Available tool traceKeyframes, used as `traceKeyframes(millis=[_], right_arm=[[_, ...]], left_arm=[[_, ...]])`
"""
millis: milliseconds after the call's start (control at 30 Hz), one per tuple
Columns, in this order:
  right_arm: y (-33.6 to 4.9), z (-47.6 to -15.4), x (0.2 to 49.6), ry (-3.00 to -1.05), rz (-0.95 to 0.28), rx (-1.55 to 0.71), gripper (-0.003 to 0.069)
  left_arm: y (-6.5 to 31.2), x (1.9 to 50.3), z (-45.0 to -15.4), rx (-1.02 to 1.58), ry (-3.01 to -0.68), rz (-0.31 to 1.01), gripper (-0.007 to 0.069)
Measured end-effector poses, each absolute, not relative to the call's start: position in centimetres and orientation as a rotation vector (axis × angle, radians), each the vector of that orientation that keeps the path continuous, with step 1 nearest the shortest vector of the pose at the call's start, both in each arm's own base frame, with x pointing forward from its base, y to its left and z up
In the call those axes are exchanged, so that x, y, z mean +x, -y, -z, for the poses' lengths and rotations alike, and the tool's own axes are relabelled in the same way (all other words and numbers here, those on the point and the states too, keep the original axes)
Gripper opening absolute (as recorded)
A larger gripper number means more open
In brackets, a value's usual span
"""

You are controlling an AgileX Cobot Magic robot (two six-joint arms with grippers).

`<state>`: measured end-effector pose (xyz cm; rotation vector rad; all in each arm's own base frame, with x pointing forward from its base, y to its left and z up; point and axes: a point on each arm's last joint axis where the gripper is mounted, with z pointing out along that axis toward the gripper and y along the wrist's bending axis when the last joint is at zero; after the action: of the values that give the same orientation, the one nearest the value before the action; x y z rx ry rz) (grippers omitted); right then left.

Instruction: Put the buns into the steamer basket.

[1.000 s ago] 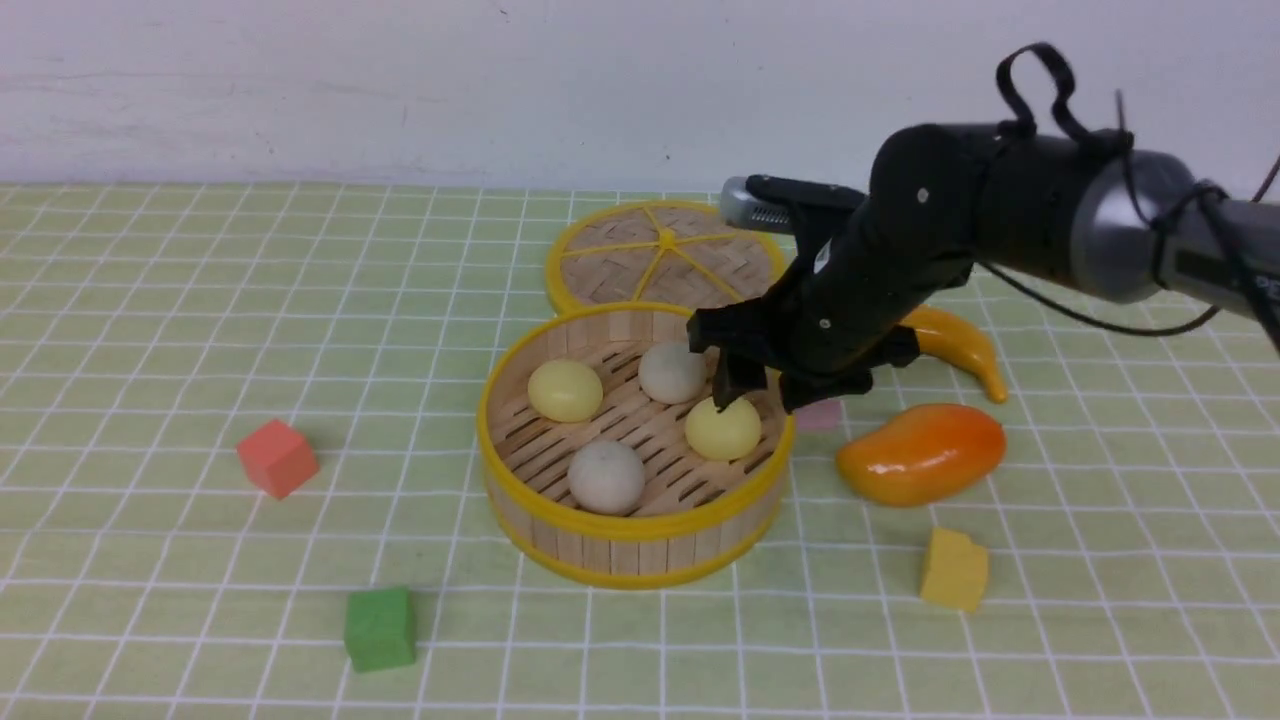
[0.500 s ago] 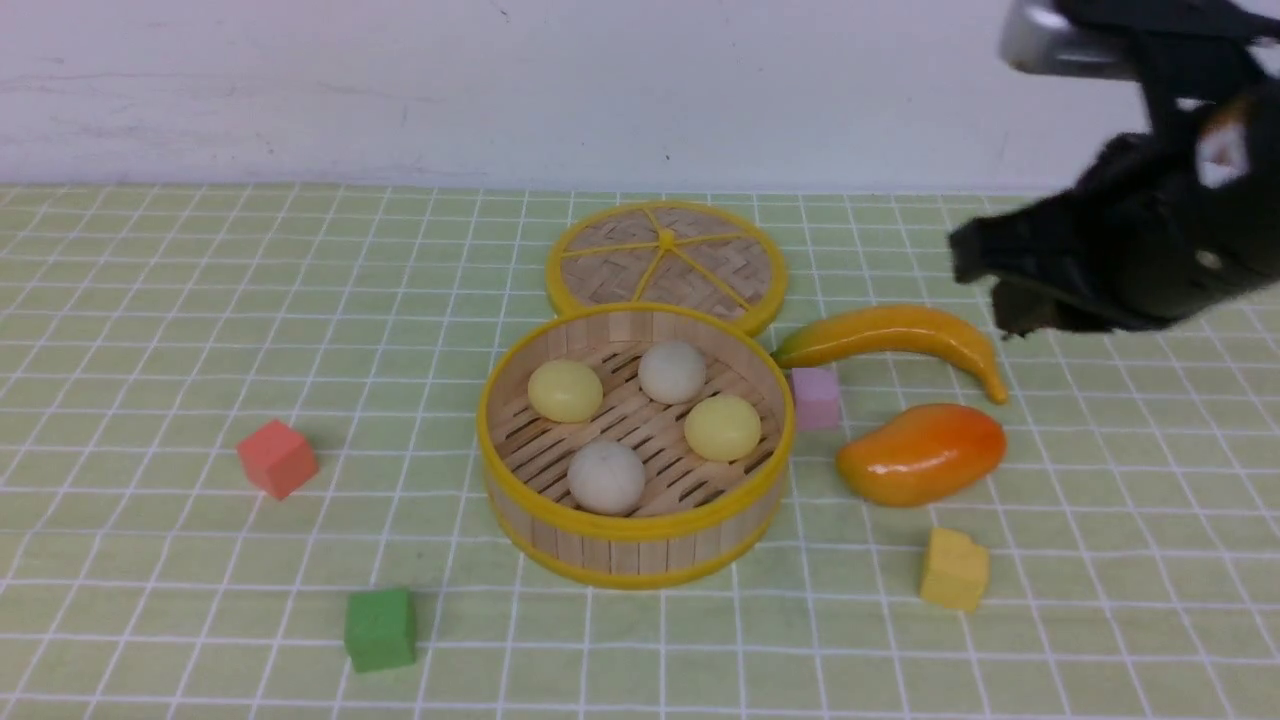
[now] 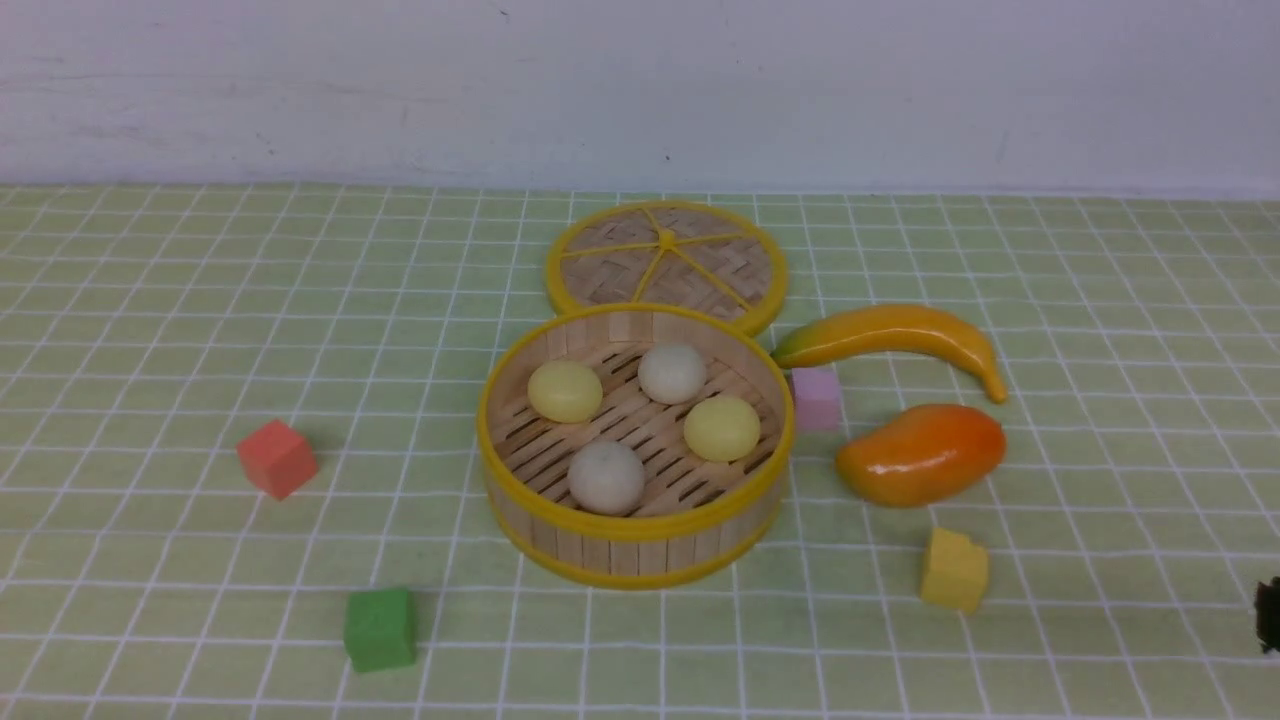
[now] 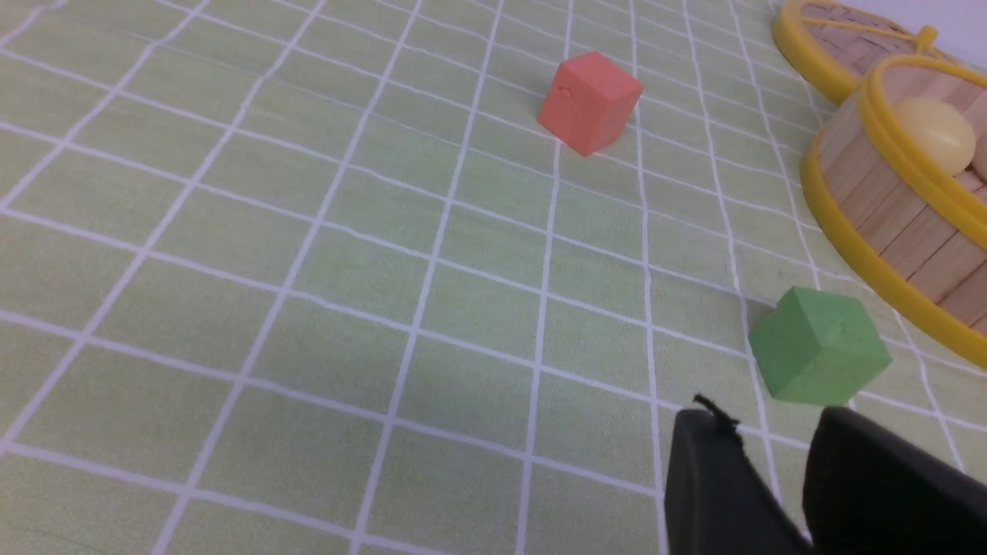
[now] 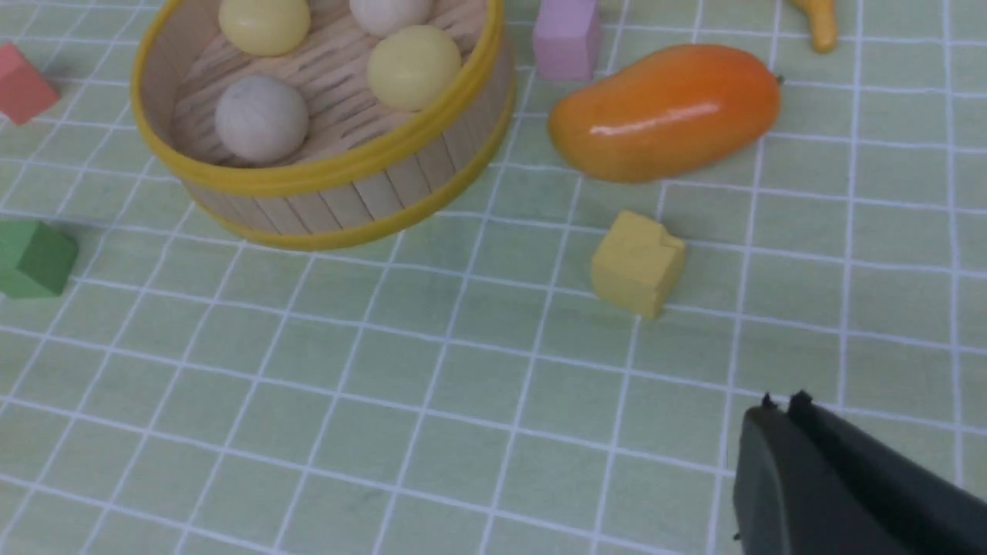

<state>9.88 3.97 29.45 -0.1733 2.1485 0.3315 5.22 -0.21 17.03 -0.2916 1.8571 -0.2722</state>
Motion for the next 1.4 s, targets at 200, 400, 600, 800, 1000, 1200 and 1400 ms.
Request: traceKeyframes(millis=[200,400,600,800,1000,1200,1400], right_arm=[[-2.8,-29.9,7.7,-2.073,-0.325,-0.170,-0.0018],[-2.5,-29.9,7.4,-2.060,-0.302,-0.177,-0.0016],[-0.4,-29.1,6.7,-1.899,-0.125,-0.008,-0.0008],[0.8,-23.0,5.3,-1.751,0.001,0.189,-0.0001],[1.4,-17.3,5.0,-1.857,0.073,0.337,0.0002],[1.5,-17.3,5.0,-1.850,0.082,0.352,0.0006],[1.5,-17.3,5.0,-1.849,0.079,0.353,0.0018]], left_arm=[[0.2,5.2,-17.0,-0.292,-1.857,0.272,0.0185],[0.2,5.2,-17.0,-0.292,-1.857,0.272,0.0185],[0.2,5.2,-17.0,-0.292,-1.857,0.272,0.0186],[0.2,5.2,-17.0,-0.292,-1.857,0.272,0.0194],[0.2,5.2,-17.0,-0.292,-1.857,0.272,0.0199],[0.2,5.2,-17.0,-0.292,-1.857,0.272,0.0200],[0.2,5.2,-17.0,-0.292,-1.857,0.272,0.0202]])
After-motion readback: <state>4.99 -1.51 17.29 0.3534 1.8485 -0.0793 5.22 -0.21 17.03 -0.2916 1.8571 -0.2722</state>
